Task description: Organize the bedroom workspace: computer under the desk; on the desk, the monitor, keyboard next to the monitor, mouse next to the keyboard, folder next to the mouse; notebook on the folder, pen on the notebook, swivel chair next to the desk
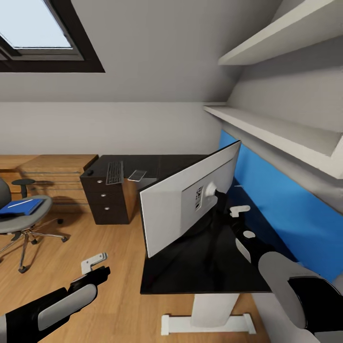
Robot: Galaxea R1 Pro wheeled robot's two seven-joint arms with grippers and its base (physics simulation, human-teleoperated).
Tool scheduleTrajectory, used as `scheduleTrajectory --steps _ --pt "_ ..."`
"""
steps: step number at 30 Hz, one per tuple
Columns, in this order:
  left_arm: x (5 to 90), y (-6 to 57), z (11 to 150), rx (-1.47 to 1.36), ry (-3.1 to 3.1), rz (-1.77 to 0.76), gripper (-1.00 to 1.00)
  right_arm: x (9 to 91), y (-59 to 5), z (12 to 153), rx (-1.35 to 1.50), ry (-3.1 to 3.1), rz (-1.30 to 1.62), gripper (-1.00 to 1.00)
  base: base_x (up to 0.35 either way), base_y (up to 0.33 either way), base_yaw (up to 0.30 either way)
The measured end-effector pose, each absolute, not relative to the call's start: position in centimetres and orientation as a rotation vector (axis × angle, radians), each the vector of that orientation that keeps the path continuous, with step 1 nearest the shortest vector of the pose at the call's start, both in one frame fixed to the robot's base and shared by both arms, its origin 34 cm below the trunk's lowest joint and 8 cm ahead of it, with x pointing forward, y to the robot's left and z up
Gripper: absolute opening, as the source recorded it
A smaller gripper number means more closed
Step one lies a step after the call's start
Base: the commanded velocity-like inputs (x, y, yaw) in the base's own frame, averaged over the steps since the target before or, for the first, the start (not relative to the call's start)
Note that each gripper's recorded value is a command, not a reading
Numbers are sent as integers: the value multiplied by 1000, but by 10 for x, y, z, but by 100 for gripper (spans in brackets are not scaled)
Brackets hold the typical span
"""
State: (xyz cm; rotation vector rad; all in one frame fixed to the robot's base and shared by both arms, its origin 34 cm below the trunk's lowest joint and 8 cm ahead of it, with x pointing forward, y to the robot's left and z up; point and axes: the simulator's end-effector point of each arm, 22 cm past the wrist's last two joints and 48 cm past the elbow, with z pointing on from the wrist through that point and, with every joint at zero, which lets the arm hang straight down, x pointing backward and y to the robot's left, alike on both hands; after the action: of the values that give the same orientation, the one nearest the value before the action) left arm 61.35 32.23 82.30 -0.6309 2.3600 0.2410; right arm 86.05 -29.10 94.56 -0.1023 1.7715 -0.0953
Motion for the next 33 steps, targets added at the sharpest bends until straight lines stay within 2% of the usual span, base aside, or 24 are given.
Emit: scheduleTrajectory --steps 10,33 --pt "613 322 823 -631 2359 240 100 860 -292 946 -101 1771 -97 -100 0 -161 0" --pt "613 322 822 -634 2362 242 100 860 -291 946 -101 1771 -96 -100 0 -43 0"
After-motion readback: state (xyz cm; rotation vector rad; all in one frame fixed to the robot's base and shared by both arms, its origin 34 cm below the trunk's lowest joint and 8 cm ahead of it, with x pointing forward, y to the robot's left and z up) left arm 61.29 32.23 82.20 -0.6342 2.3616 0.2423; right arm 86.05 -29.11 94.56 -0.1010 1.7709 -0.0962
